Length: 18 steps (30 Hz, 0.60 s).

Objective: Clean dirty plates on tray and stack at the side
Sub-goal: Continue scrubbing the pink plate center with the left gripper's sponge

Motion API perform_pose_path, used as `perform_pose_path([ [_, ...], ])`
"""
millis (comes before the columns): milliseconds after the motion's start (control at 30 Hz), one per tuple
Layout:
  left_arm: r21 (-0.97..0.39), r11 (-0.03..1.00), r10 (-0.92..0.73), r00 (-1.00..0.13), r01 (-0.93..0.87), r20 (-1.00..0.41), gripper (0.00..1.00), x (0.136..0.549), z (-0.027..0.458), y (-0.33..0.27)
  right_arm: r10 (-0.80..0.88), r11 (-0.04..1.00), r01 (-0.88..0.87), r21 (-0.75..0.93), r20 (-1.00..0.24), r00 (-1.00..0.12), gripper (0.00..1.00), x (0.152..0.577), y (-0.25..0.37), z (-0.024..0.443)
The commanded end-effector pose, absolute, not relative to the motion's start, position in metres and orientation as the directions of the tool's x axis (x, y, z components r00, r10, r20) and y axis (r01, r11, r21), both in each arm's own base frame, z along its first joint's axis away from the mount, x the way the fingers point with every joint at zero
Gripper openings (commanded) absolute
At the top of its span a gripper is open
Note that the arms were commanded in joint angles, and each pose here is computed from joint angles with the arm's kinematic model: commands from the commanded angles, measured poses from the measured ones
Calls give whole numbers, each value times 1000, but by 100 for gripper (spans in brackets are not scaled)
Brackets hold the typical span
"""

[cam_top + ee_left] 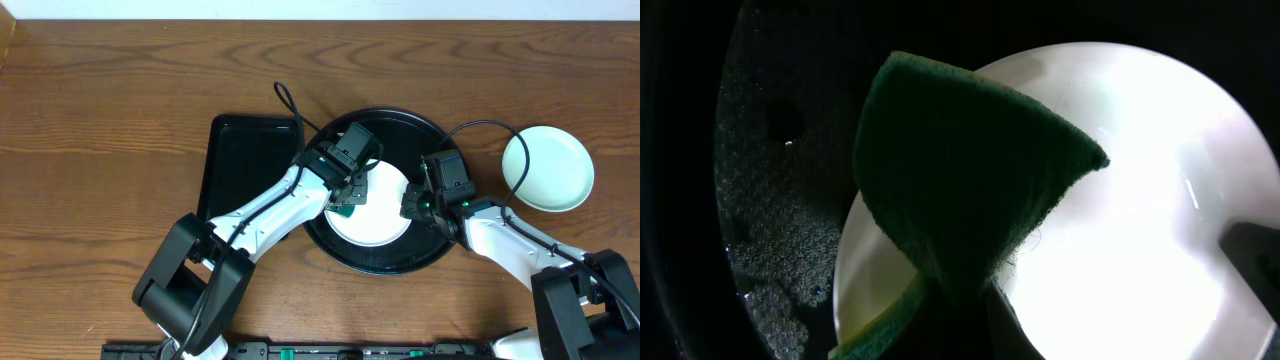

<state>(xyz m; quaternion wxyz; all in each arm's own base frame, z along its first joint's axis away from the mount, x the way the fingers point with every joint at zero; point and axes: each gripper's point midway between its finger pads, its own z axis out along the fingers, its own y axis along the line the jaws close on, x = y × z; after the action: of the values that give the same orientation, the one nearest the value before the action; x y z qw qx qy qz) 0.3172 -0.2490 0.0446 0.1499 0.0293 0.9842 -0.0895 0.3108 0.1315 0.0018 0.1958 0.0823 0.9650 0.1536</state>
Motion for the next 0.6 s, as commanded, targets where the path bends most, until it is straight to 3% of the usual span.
perform_pose_path([
  [0,-116,990,40,-952,78,-303,8,320,34,-239,204,941,105,323,-290,-935,1,298,133,-16],
  [367,-51,998,32,-977,44,-209,8,310,-9,-231,204,941,105,323,-291,-935,1,298,133,-16],
  [567,-251,966,63,-998,63,-8,8,274,-22,-265,204,940,105,323,-290,-935,1,298,134,-16],
])
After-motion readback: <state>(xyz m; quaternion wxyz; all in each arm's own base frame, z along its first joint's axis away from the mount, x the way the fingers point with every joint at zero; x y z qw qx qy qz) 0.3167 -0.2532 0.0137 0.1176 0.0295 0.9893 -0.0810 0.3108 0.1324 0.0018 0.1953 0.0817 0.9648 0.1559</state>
